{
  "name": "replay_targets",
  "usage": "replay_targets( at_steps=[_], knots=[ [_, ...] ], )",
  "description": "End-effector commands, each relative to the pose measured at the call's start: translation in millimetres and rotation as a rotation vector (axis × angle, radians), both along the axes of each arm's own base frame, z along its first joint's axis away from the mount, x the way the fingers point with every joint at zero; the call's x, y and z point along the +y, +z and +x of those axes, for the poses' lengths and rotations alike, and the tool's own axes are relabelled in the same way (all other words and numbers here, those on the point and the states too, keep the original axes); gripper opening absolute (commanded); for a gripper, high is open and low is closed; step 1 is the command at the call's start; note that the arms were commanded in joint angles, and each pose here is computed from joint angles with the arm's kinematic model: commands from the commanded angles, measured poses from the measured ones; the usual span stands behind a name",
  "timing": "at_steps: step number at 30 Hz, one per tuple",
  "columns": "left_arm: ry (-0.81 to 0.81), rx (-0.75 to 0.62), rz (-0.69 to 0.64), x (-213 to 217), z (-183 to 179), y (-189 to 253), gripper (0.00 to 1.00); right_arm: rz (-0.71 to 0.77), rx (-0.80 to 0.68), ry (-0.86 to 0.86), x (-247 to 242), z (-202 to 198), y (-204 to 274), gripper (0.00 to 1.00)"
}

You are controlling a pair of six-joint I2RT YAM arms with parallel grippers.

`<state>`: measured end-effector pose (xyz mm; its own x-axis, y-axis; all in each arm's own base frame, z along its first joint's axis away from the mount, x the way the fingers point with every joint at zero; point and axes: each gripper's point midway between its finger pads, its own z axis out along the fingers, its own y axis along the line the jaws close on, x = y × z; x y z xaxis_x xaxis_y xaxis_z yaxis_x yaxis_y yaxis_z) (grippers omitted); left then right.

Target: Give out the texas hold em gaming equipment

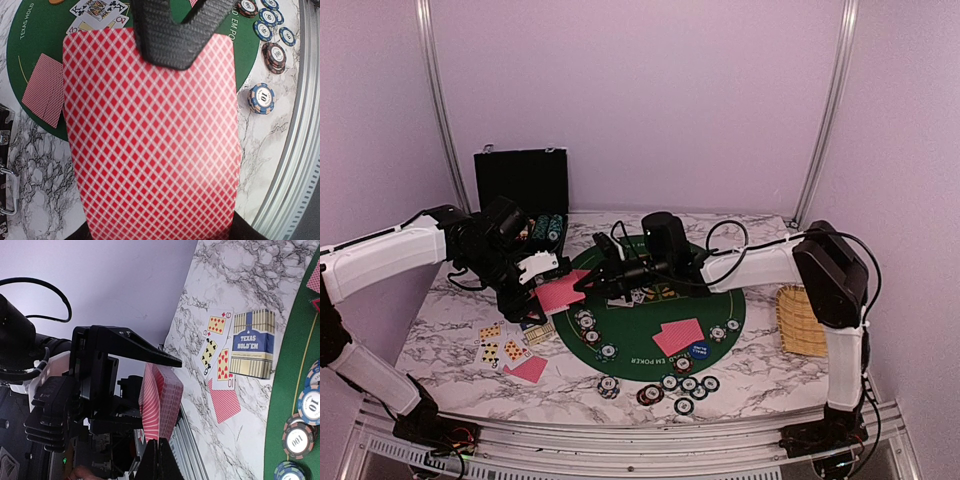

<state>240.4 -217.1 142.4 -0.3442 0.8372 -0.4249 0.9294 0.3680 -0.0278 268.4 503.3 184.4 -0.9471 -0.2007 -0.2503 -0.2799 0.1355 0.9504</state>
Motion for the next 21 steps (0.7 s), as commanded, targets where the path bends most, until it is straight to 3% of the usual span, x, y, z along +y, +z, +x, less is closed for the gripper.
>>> replay_targets(
  at_steps=[1, 11, 21],
  knots=[
    [-0.002, -0.015, -0.030, -2.9, 2.2, 11.5, 0.00, 0.050, -0.029, -0.003, -9.5, 4.6, 26.5, 0.00],
    [-0.001, -0.015, -0.028, -2.1, 1.4, 10.9, 0.00, 0.030, -0.025, -0.001, -22.9, 9.5, 25.0, 0.00],
    [0.000, -0.021, -0.026, -1.0, 1.3, 11.6, 0.00, -0.033, -0.101, -0.097, -69.0, 44.1, 36.5, 0.00]
  ],
)
